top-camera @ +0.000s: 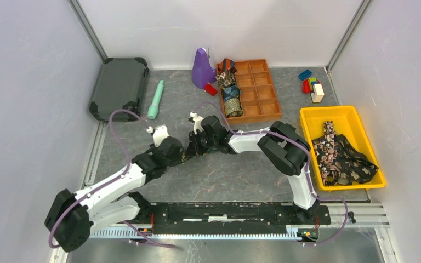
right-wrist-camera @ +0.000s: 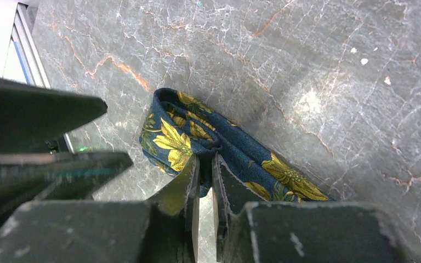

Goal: Roll the ties
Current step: Roll the tie at the center of the board.

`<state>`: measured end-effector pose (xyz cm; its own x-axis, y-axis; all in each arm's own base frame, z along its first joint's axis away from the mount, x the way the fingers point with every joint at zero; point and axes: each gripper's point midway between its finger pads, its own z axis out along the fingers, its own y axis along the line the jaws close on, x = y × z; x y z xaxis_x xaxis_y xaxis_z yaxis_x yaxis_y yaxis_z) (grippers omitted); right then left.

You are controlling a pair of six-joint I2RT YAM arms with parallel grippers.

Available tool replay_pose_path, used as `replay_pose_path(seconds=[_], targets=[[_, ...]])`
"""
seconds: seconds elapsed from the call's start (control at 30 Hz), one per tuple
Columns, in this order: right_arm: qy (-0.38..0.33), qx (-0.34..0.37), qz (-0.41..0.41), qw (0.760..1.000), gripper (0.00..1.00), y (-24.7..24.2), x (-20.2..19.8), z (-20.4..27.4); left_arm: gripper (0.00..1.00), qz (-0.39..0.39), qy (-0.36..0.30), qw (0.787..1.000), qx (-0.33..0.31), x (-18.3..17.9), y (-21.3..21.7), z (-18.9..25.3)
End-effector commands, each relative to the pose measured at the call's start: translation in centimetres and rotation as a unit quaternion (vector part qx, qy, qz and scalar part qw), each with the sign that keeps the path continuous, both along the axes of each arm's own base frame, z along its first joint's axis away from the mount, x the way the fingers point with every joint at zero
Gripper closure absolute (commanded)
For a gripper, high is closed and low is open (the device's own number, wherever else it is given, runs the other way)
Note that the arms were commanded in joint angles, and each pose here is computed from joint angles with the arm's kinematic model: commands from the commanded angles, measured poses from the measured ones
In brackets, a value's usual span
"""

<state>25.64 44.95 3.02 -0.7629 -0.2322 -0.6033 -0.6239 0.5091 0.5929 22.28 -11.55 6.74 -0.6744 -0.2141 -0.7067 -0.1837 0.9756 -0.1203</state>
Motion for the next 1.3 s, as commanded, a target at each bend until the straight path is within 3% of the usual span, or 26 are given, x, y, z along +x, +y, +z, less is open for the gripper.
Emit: replay_pose_path(seconds=[0.0, 0.13, 0.5, 0.97, 1.1, 1.27], targets=[[-0.002, -0.037, -0.001, 0.999, 0.86, -0.6, 0.4, -2.7, 0.39, -0.004, 0.010, 0.997, -0.073, 0.1, 0.7, -1.0], [0.001, -0.040, 0.001, 0.999, 0.86, -0.7, 0.5, -3.1, 0.44, -0.010, 0.017, 0.990, -0.140, 0.4, 0.8, -2.2], [0.009, -0.040, 0.001, 0.999, 0.87, -0.8, 1.1, -3.7, 0.49, 0.028, 0.024, 0.969, -0.245, 1.1, 0.4, -3.7], [0.016, -0.035, 0.004, 0.999, 0.87, -0.4, 1.6, -3.8, 0.56, 0.080, 0.009, 0.959, -0.271, 1.6, 1.1, -4.8], [0.021, -0.036, 0.005, 0.999, 0.87, -0.3, 1.5, -4.1, 0.65, 0.072, 0.008, 0.959, -0.273, 1.9, 0.8, -5.0], [0.019, -0.036, 0.008, 0.999, 0.87, -0.2, 1.6, -3.9, 0.84, 0.057, -0.003, 0.960, -0.273, 2.4, 0.5, -4.3]])
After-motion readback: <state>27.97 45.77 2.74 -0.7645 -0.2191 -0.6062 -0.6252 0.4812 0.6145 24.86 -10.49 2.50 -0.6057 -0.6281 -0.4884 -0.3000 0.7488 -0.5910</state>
